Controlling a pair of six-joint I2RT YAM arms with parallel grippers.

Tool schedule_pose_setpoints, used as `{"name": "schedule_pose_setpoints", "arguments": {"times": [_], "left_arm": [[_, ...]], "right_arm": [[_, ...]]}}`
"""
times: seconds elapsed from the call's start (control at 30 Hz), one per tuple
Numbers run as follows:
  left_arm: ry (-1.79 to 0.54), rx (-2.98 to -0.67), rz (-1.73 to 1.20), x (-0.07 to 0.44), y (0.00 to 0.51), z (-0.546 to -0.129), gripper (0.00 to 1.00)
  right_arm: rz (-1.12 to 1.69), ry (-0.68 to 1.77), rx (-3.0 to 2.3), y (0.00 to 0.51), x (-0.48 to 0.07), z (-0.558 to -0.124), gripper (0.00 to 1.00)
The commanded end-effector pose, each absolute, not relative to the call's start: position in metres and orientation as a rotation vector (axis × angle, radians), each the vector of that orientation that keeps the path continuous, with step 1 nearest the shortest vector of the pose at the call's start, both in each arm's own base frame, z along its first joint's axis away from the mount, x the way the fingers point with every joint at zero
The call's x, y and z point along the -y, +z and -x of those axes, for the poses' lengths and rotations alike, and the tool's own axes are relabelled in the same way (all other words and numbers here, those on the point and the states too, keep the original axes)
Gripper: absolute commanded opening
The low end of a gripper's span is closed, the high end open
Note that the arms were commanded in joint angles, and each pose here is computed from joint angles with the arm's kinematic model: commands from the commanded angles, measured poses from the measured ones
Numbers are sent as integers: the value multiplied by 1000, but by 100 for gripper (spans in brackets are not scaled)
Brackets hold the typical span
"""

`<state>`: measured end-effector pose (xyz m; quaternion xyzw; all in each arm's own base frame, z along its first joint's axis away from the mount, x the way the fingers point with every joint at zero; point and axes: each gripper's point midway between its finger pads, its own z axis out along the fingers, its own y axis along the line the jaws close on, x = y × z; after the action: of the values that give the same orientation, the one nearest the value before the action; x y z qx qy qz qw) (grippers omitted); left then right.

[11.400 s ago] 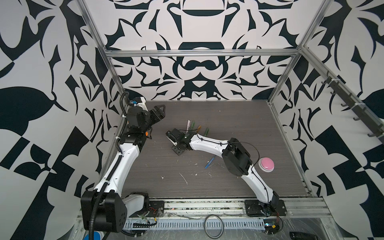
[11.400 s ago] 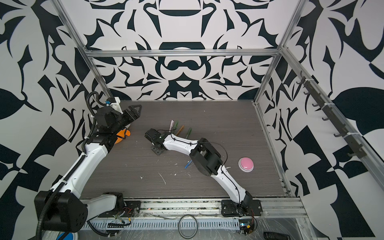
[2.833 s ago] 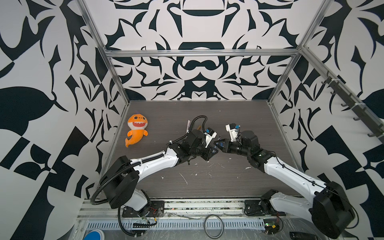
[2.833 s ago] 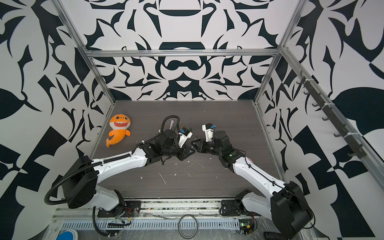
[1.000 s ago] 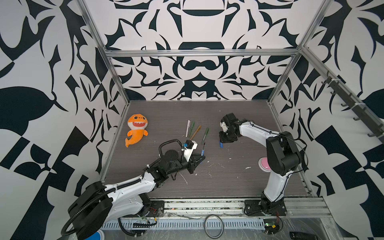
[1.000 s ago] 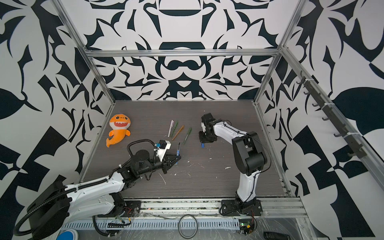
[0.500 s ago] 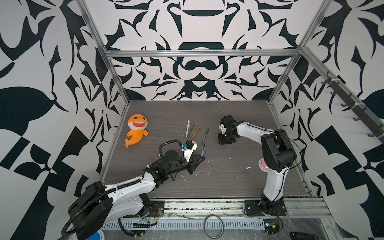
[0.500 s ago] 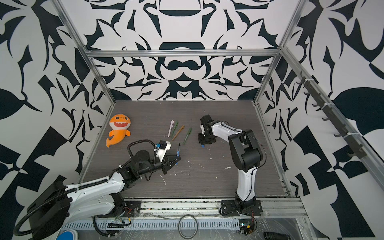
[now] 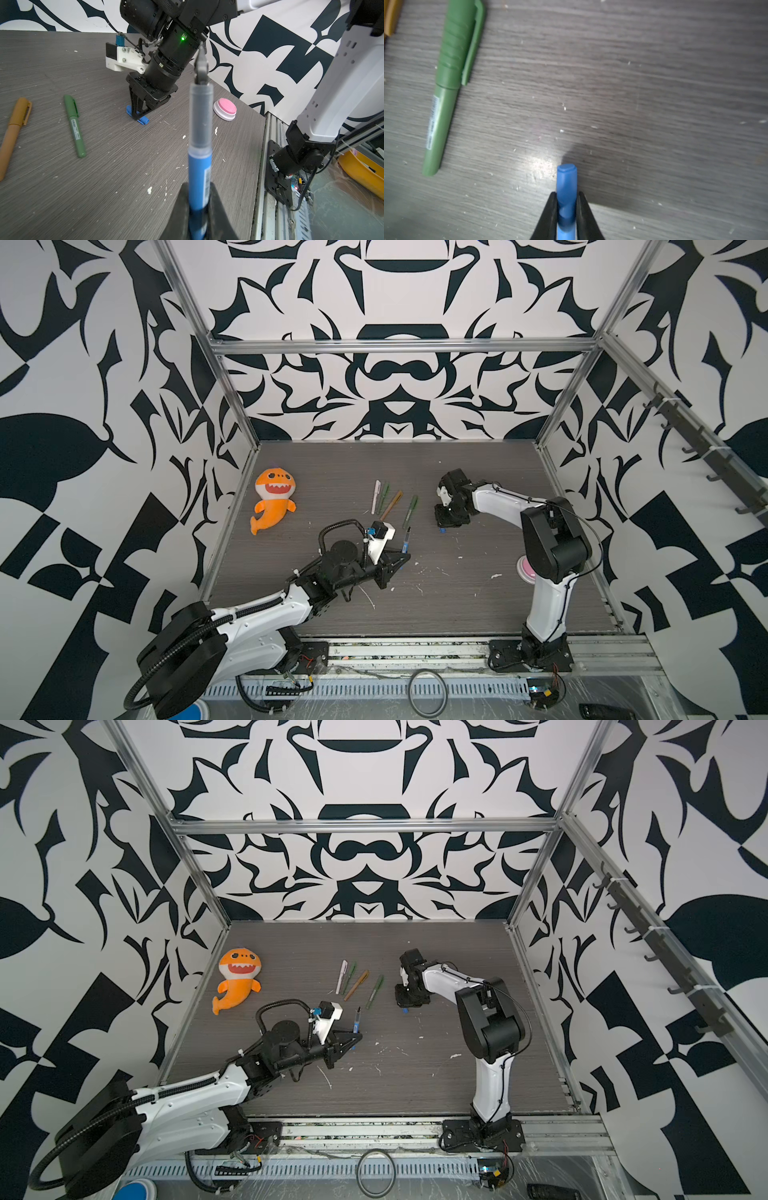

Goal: Insert the pens into the pen caps
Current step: 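Lift the blue cap with the right gripper while the left holds the pen upright, then bring the blue cap over the pen tip with the right gripper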

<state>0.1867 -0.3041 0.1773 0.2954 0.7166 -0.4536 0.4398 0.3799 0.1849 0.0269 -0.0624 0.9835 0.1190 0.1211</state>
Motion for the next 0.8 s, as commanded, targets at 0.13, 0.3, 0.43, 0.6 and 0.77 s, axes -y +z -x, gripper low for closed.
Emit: {"name": "schedule_pose_setpoints", "arguments": {"times": [0.13, 0.3, 0.43, 0.6, 0.77], "left_arm": [[-1103, -1750, -715, 305, 184, -193, 6], [-1091, -1720, -681, 305, 185, -199, 6], [-1098, -1687, -647, 307, 189, -206, 5], [-1120, -1677, -653, 314, 191, -208, 5], [-1137, -1688, -675, 321, 191, -208, 5]], "right_arm": [[157, 532, -2633, 92, -201, -384, 16], [148, 746, -2337, 148, -212, -371, 14], [129, 852, -2108, 194, -213, -354, 12], [167, 934, -1856, 254, -223, -328, 12], [219, 991, -1687, 304, -239, -304, 12]]}}
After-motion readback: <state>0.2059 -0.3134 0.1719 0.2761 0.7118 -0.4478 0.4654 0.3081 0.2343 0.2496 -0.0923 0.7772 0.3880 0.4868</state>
